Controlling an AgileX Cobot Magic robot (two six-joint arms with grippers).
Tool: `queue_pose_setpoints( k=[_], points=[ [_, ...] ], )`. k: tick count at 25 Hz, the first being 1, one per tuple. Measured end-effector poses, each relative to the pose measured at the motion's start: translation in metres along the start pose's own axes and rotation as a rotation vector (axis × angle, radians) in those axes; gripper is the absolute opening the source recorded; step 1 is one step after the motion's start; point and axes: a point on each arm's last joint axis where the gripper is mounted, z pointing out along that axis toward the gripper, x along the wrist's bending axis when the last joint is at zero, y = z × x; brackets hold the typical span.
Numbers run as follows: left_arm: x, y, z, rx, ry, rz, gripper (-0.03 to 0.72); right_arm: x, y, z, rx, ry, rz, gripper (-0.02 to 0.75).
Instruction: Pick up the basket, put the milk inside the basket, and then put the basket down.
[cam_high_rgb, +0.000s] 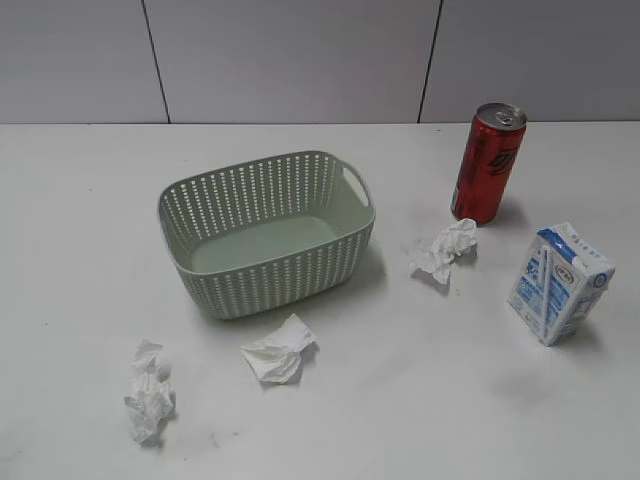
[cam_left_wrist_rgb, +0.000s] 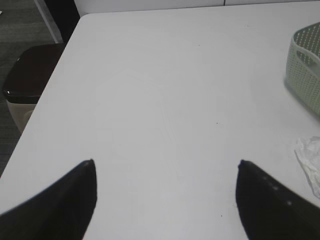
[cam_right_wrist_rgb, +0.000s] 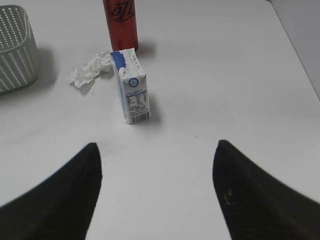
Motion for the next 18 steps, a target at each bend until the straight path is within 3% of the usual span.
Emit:
queue_pose_setpoints(
  k=[9, 14, 18],
  points=[
    [0.001, 0.0, 0.0, 0.0, 0.008, 0.004, 0.647, 0.0, 0.0, 0.0, 0.0, 0.0, 0.0, 0.526],
    [0.001, 0.001, 0.001, 0.004, 0.013, 0.006, 0.585, 0.0, 0.0, 0.0, 0.0, 0.0, -0.001, 0.526],
    [0.002, 0.021, 0.009, -0.019, 0.014, 0.005, 0.575, 0.0, 0.0, 0.0, 0.0, 0.0, -0.001, 0.526]
  ],
)
